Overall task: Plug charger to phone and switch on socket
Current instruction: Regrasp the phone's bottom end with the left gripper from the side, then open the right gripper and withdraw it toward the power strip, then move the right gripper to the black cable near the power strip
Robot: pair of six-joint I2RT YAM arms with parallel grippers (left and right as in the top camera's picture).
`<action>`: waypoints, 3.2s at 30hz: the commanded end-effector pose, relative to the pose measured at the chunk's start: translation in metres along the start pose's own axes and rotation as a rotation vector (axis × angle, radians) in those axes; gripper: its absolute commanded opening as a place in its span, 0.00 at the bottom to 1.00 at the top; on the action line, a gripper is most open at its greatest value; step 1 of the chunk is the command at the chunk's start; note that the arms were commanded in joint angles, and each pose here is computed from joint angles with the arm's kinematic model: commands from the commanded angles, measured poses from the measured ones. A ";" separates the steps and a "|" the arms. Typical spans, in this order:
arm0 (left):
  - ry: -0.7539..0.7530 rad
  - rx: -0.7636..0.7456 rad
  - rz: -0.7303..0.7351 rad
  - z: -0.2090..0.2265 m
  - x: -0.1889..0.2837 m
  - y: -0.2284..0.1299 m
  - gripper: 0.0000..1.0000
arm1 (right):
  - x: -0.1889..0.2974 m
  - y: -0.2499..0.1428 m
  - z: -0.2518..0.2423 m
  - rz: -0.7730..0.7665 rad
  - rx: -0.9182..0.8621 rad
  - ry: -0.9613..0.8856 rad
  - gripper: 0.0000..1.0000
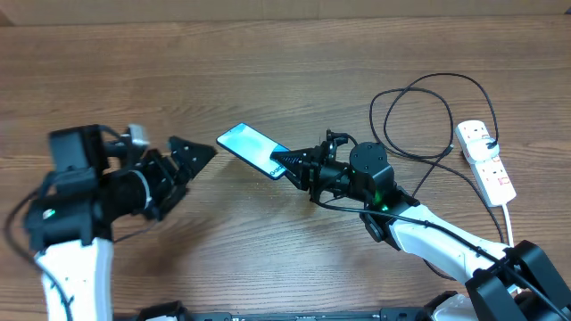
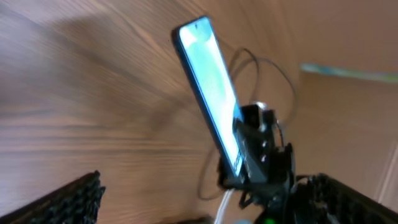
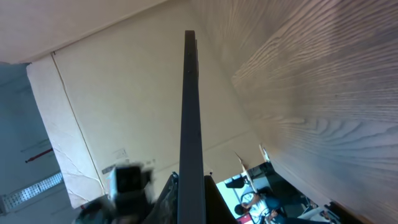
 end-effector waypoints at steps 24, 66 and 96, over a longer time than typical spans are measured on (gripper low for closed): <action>-0.075 0.351 0.048 -0.008 -0.098 0.011 0.35 | -0.007 -0.023 0.027 0.075 -0.051 0.085 0.04; -0.343 -0.264 0.306 0.012 -0.103 0.029 0.04 | 0.085 0.084 -0.006 -0.487 0.690 -0.742 1.00; -0.368 -0.180 0.460 0.035 -0.145 0.028 0.04 | 0.254 0.207 -0.076 -0.780 0.168 -1.267 0.60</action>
Point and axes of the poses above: each gripper's point midway between its finger pads, its own x axis back along the fingers, its own z axis along the line the jaws close on, y = z × x, the point moved 4 cm from there along x, back along the fingers, and after that the axes turned 5 degrees about x, right-handed, at the moved point
